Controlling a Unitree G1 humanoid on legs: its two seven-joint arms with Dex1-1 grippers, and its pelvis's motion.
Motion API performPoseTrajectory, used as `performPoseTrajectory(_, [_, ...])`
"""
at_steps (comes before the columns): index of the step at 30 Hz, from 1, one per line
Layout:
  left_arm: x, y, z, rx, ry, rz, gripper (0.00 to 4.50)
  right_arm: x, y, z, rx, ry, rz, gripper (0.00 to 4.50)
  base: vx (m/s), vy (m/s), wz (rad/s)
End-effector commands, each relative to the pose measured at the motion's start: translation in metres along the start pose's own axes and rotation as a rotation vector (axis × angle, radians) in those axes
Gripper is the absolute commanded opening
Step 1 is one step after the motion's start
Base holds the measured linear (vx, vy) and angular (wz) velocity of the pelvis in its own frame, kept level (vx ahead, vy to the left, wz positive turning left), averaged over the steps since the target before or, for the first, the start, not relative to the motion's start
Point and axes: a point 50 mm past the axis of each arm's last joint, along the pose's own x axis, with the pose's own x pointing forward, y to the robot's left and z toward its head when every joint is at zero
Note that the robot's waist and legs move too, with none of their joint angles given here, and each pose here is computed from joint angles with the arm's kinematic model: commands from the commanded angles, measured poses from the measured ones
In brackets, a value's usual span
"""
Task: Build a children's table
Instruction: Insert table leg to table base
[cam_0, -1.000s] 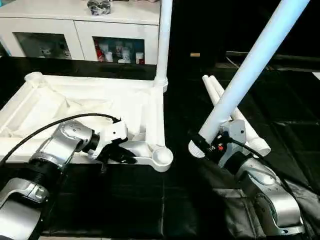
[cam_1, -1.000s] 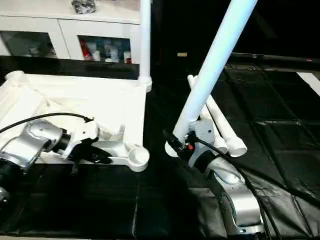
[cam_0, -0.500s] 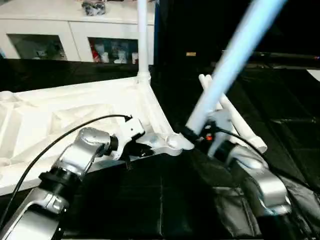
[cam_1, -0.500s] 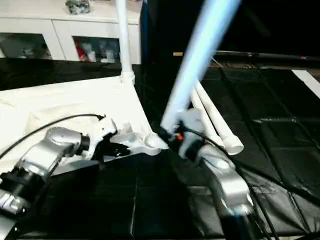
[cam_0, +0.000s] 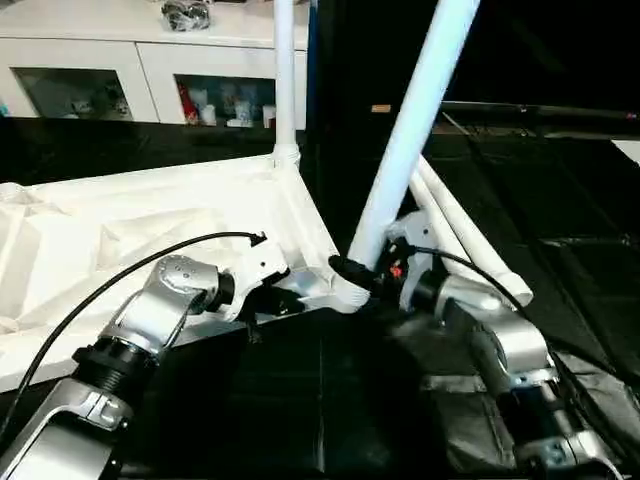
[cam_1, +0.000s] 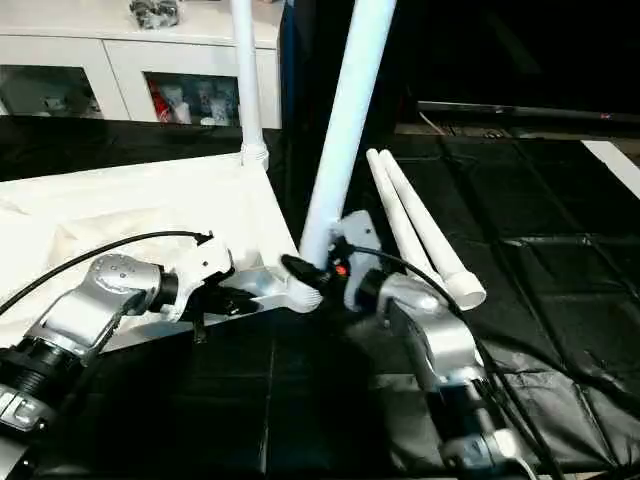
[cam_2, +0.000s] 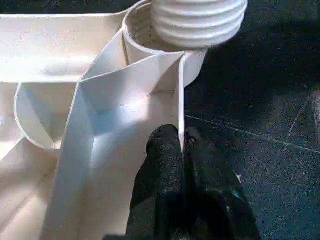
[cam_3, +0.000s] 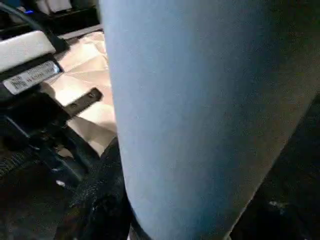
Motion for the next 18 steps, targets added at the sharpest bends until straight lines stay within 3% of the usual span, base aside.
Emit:
performPoseTrajectory(1, [-0.0026, 0.0002, -0.0066, 0.001, 0.060, -0.020, 0.00, 0.0001, -0.0031, -0.0117, 0.040, 0.054, -0.010, 1.93, 0.000, 0.000, 0.00])
performPoseTrajectory(7, [-0.0035, -0.0009, -0.0034, 0.004, 0.047, -0.047, 0.00, 0.0072, -0.0068, -0.0142, 0.000, 0.097, -0.001, 1.93, 0.000, 0.000, 0.00])
performPoseTrajectory(18, [-0.0071, 0.0043, -0.0010, -0.008, 0.028, -0.034, 0.00, 0.0027, -0.0110, -0.0172, -0.034, 0.159, 0.040, 1.93, 0.000, 0.000, 0.00])
